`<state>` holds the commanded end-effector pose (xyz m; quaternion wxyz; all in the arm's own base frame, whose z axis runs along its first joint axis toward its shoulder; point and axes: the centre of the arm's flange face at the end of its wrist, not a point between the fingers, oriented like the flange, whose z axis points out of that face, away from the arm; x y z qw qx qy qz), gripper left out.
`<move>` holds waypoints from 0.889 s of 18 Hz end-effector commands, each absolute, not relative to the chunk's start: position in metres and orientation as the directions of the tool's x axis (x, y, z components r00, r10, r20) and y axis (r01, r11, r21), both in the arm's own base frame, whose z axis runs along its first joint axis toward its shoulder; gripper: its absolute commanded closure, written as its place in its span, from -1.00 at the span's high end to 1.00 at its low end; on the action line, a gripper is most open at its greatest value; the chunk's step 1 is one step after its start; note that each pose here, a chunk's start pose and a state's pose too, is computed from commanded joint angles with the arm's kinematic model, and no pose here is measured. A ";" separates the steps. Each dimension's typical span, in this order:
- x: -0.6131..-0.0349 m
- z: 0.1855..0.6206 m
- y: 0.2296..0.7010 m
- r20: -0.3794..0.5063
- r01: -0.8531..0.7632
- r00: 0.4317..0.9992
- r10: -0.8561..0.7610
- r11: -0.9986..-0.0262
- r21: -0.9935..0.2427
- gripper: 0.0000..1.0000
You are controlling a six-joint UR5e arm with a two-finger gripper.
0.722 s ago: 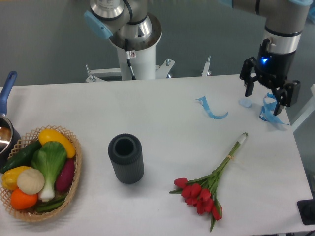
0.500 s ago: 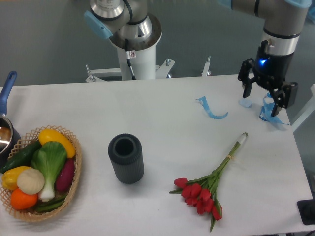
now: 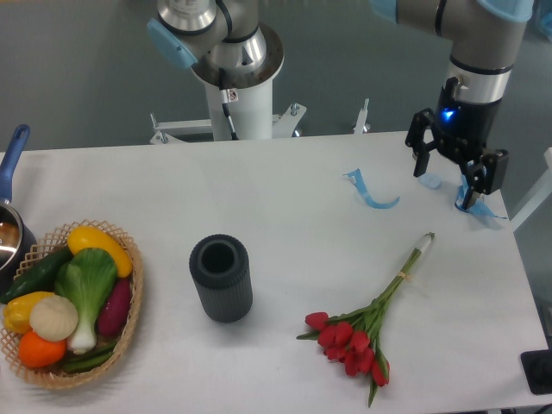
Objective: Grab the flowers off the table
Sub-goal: 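Move the open gripper from its start pose toward the red tulip bouquet, then lower the open gripper over the green tulip stems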
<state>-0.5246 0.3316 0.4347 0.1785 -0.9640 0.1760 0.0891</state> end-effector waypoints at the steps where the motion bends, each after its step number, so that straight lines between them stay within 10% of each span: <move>1: -0.525 0.434 0.332 -0.223 -0.342 0.934 -0.280 -0.884 -0.319 1.00; 16: -0.537 0.325 0.388 -0.068 -0.250 0.968 -0.241 -0.908 -0.336 1.00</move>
